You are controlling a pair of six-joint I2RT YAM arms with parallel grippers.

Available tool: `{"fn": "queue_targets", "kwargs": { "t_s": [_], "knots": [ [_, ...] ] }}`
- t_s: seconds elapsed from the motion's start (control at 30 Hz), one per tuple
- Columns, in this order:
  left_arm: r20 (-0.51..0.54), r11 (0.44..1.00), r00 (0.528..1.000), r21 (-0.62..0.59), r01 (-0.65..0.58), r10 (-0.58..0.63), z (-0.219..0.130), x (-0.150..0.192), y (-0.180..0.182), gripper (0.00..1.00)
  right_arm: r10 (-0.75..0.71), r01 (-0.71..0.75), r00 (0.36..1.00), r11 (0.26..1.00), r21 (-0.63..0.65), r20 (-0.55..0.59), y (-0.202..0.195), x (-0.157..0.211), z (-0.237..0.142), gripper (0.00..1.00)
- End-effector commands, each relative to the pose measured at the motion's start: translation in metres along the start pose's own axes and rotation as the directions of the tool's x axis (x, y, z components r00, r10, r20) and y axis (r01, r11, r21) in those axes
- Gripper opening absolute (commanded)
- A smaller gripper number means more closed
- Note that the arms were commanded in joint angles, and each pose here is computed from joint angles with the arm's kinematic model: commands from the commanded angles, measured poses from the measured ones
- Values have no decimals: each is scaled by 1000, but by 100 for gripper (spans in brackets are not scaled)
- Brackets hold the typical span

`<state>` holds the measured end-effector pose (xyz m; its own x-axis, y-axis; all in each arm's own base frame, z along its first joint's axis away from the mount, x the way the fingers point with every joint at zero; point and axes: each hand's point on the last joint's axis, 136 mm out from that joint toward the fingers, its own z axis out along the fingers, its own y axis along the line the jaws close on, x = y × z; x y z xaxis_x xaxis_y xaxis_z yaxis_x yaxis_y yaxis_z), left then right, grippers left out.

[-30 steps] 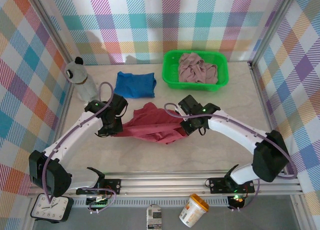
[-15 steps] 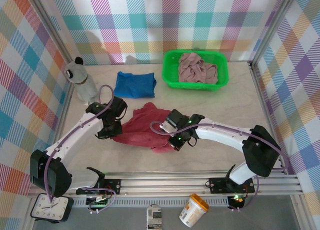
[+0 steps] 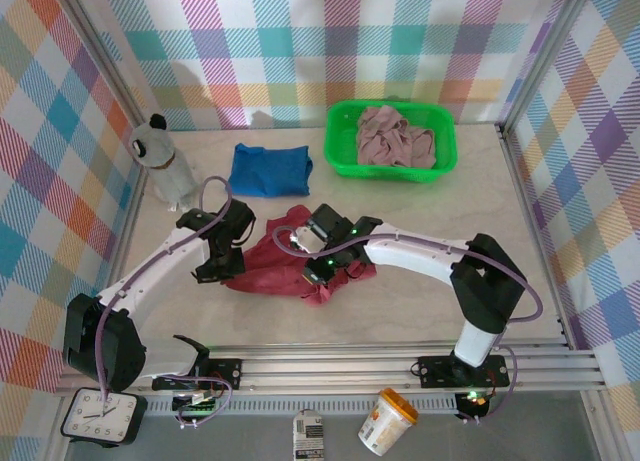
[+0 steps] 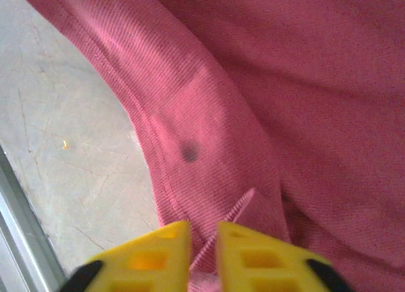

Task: Fold and stack the tank tops

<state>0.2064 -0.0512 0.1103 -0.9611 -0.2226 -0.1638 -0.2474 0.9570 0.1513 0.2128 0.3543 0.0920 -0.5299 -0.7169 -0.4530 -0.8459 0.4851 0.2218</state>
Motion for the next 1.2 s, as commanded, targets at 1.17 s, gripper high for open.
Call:
{"fn": "queue_targets", "kwargs": {
  "t_s": [1.17],
  "knots": [
    [-40, 1000, 999, -15, 18, -19, 11, 3, 12, 0, 420, -428, 897, 903, -33, -140, -44, 114, 6, 45]
  ]
}}
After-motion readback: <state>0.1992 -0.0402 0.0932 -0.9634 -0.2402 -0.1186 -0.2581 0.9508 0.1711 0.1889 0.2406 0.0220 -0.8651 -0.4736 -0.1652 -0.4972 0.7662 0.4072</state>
